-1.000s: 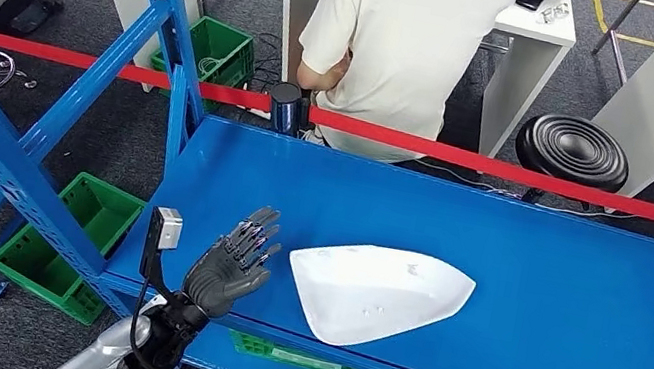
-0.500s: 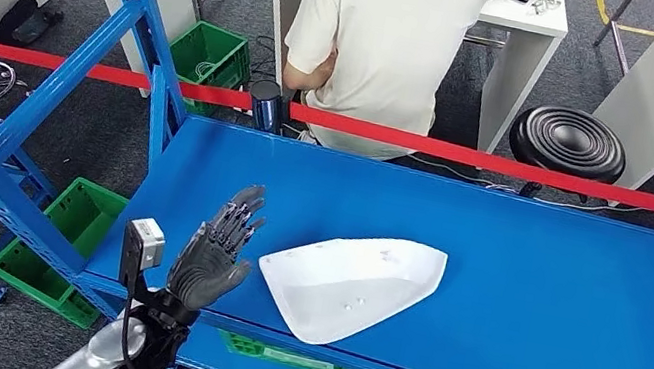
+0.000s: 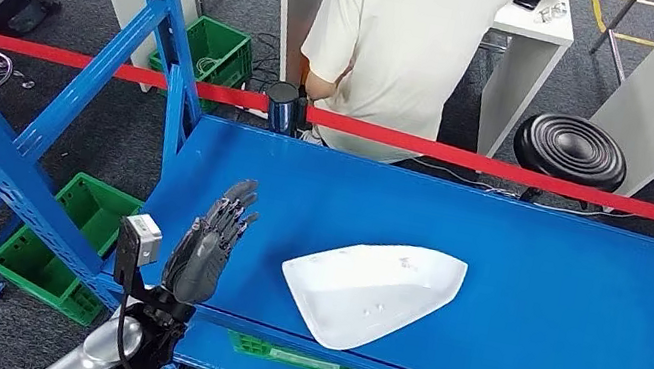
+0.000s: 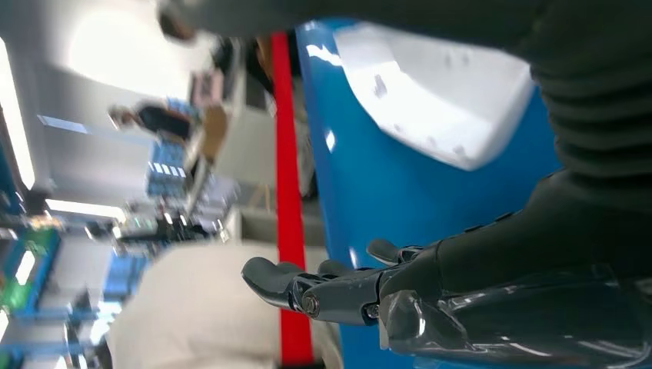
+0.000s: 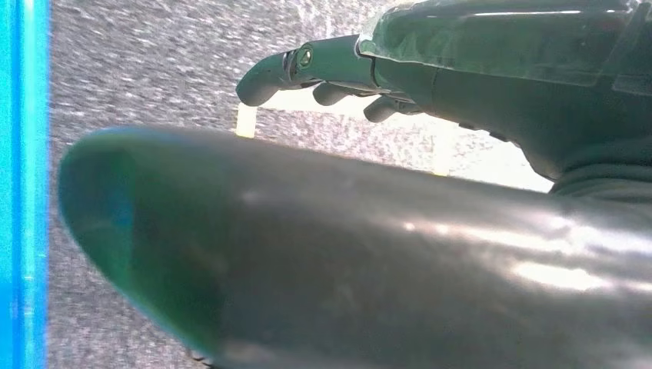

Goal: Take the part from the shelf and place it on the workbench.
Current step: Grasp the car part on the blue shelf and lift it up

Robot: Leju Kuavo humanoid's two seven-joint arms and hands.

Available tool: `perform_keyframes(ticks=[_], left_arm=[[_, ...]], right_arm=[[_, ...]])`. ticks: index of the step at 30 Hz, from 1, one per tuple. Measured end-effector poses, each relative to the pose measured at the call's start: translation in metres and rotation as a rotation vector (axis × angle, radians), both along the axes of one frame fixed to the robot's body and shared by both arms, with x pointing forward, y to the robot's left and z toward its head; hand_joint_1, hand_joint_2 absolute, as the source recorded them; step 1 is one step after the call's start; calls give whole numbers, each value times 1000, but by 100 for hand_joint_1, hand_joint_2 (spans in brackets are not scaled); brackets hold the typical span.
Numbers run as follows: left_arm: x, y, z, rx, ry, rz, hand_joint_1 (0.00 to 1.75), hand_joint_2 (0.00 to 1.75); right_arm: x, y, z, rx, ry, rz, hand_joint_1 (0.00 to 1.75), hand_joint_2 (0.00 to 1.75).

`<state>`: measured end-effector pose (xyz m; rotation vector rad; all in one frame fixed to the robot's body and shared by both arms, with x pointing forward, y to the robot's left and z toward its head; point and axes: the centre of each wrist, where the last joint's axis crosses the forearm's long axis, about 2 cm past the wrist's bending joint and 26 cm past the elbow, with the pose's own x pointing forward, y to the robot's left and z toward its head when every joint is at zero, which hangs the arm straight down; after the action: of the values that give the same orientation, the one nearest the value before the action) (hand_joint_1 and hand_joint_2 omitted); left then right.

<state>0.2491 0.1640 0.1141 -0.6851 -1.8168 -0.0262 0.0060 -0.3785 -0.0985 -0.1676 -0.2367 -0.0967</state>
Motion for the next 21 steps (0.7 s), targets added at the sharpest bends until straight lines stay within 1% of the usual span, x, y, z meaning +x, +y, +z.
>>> perform_keyframes(ticks=[4, 10, 16, 21], left_arm=[[1, 2, -4, 59, 15, 67, 0, 175], [5, 7, -15, 123, 33, 109, 0, 175], [7, 13, -29, 174, 70, 87, 0, 175], [15, 17, -31, 173, 80, 56, 0, 175]], right_arm=[[-1, 0, 0, -7, 2, -3, 0, 0], [-1, 1, 0, -11, 3, -5, 0, 0], [-2, -1, -1, -6, 5, -4, 0, 0], [0, 1, -1, 0, 2, -3, 0, 0]])
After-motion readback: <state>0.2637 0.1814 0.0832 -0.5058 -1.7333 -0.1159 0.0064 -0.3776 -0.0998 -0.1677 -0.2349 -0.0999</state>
